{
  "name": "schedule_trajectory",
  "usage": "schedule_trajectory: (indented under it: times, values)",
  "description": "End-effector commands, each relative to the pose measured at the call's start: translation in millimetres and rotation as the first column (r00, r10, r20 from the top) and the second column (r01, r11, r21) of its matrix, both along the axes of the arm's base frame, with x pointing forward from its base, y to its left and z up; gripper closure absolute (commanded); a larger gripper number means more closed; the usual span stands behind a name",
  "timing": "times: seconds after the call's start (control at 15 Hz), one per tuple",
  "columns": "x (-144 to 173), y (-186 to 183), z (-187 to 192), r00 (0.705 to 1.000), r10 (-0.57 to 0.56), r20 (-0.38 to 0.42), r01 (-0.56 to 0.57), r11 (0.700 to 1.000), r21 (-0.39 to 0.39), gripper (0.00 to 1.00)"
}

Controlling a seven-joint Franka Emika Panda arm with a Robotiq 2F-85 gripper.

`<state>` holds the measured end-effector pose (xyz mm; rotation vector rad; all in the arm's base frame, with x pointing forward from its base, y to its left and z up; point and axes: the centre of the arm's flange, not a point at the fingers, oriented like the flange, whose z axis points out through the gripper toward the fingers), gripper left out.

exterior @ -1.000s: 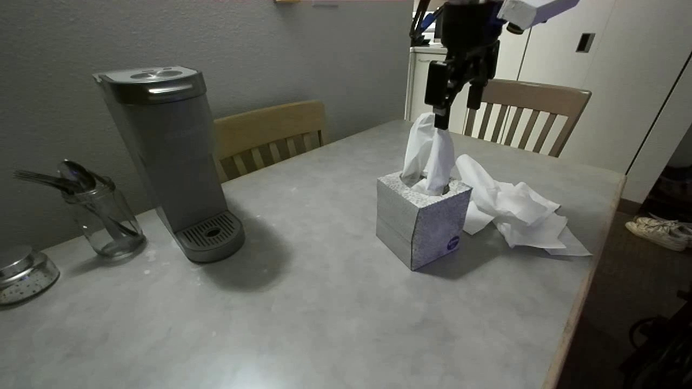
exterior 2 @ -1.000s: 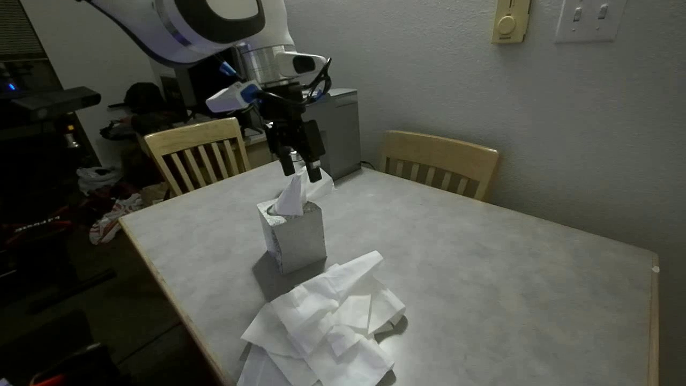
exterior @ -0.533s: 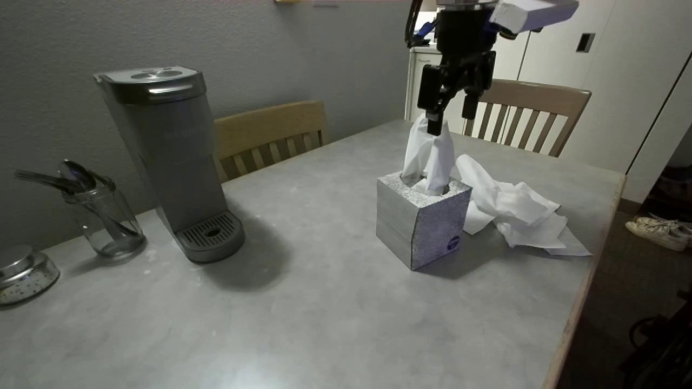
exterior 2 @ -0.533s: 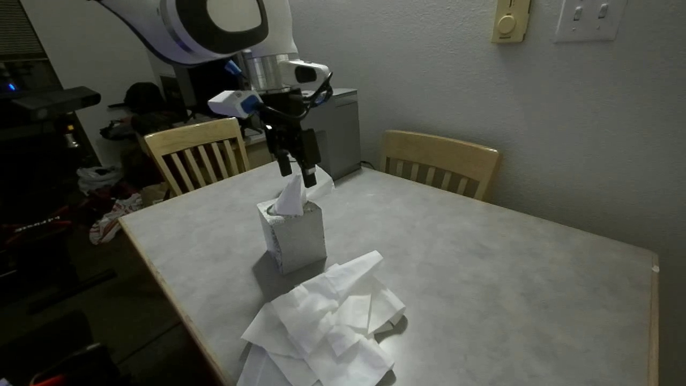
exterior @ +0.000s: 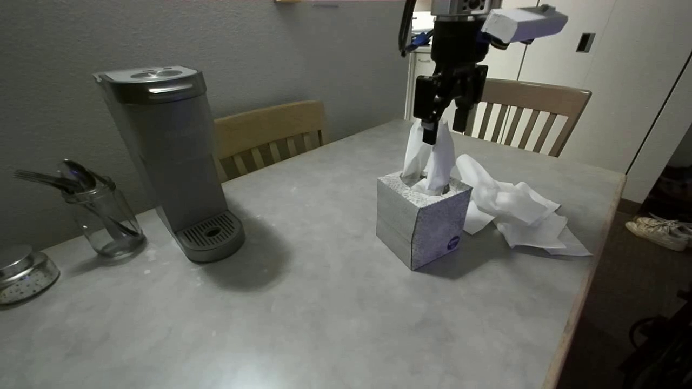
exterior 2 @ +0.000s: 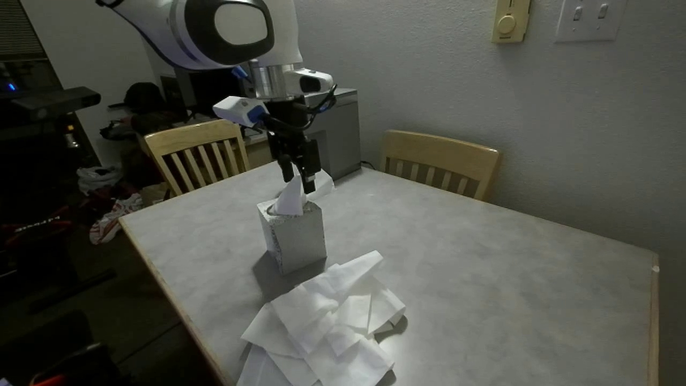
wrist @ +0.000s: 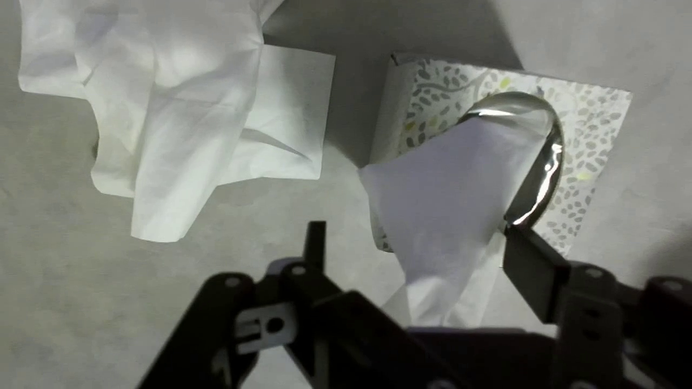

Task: Remove one of the tissues from the box and place it on the table

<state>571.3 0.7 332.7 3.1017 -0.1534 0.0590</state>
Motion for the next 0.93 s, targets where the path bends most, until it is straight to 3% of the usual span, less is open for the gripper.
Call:
schedule_trajectory:
  times: [0.0,0.53,0.87]
  values:
    - [7.9,-1.9,-3.1,1.000,0.028,0.013,-0.028,1.000,-0.002,0.46]
    - [7.4,0.2,-1.6,0.999,0.039,0.015,-0.039,0.999,-0.005,1.00]
    - [5.9,2.1,8.0,0.999,0.042,0.017,-0.041,0.999,-0.016,1.00]
